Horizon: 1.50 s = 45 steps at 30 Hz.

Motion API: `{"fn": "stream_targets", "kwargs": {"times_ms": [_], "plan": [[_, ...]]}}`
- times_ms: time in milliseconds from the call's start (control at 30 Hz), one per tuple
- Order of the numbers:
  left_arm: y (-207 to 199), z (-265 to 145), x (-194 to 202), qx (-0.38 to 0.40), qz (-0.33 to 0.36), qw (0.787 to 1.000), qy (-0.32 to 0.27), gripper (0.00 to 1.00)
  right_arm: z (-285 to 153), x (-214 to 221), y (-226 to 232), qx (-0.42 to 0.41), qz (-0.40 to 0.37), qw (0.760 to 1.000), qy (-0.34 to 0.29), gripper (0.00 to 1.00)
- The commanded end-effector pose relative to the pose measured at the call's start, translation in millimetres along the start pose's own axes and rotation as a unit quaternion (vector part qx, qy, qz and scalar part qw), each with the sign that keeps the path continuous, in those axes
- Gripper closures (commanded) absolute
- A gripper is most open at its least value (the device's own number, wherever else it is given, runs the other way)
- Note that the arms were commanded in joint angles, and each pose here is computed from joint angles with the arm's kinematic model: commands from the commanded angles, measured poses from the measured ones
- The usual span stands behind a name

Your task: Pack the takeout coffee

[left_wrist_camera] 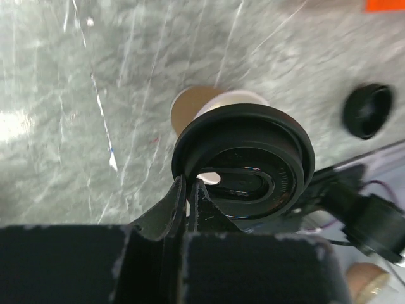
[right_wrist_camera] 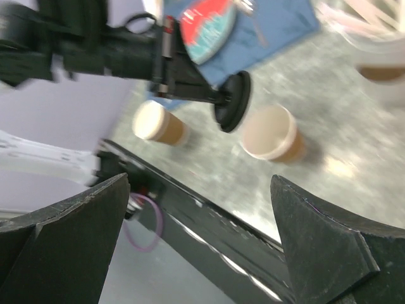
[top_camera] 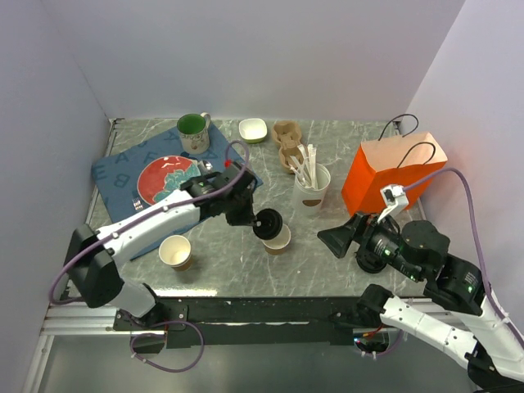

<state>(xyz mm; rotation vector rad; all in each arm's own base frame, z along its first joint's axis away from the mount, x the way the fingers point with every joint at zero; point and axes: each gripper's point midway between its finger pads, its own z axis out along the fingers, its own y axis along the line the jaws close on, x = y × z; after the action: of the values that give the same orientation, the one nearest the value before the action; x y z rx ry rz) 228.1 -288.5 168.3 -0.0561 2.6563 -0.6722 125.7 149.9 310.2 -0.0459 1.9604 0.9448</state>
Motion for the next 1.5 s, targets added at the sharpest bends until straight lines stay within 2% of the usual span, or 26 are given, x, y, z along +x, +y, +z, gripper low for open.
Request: {"fn": "stream_targets", "kwargs": {"times_ms": [0,333,900,1367,1467], "plan": [[-4,-2,3,-0.055,0.006,0.998,-0.020,0.99,-7,5,-20,0.059,-0.033,0.997,0.032,0.00],[-7,16,8,-0.113,0.026,0.993,-0.004,0.99,-16,10,-22,0.045,-0.020,0.999,0.022,0.00],[-17,34,21,-0.141,0.039,0.989,0.036,0.98,-20,3,-28,0.055,-0.057,0.997,0.008,0.00],[-17,28,21,-0.154,0.045,0.987,0.030,0.73,-16,3,-30,0.062,-0.066,0.996,0.012,0.00],[-24,25,15,-0.139,0.041,0.989,0.018,0.62,-14,4,-30,0.064,-0.066,0.996,0.014,0.00]]}}
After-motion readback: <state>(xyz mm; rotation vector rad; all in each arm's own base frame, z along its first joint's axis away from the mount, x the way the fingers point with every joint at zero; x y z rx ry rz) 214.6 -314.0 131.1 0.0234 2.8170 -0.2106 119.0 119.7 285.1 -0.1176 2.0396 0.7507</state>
